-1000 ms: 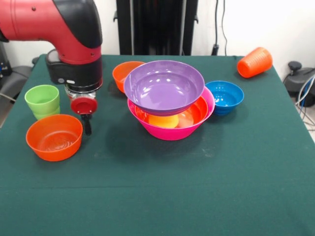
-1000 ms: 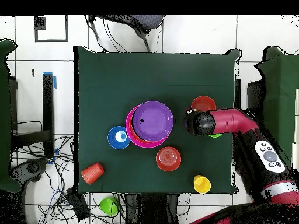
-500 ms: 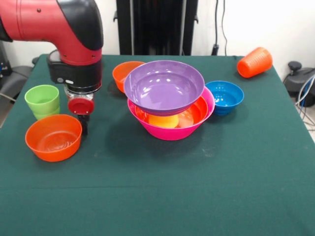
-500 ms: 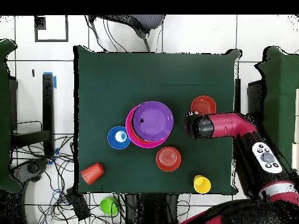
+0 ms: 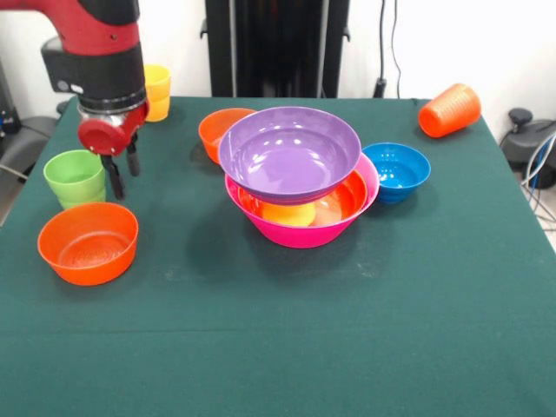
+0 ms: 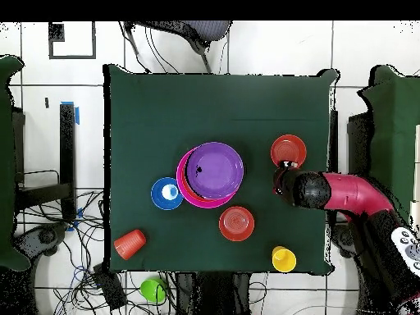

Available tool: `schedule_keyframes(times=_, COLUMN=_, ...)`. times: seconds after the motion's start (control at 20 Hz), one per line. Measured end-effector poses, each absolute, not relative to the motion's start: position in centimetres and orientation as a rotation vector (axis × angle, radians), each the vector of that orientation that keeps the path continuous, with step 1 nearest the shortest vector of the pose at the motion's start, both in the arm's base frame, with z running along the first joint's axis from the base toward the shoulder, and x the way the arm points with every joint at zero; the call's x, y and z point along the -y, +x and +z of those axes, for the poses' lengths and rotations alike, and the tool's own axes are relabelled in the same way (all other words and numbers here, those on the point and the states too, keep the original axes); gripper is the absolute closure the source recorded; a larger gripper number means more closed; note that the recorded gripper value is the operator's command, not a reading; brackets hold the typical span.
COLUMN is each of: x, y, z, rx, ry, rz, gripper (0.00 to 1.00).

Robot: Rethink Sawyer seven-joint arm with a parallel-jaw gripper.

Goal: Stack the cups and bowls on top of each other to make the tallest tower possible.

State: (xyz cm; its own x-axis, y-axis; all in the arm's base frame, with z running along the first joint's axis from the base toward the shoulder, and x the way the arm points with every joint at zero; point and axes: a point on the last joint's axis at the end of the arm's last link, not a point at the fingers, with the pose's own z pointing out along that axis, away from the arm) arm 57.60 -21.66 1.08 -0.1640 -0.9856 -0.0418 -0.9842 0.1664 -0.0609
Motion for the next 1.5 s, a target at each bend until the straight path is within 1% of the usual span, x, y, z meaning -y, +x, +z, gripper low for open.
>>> schedule_keyframes(times=0.3, x=21.6, y=57.9, z=3.0, rx=-2.361, ry=-1.949, rz=-0.034, gripper=0.0)
schedule_keyframes(times=0.65, x=20.9, y=58.2, z=3.4, rx=-2.369, ry=-1.924, rz=-0.013, gripper=0.0)
schedule_keyframes(times=1.05, x=19.6, y=58.1, z=2.0, rx=-2.348, ry=-1.936, rz=-0.034, gripper=0.0)
schedule_keyframes(times=1.5, x=19.9, y=58.1, z=-1.1, rx=-2.335, ry=-1.941, rz=-0.132, gripper=0.0)
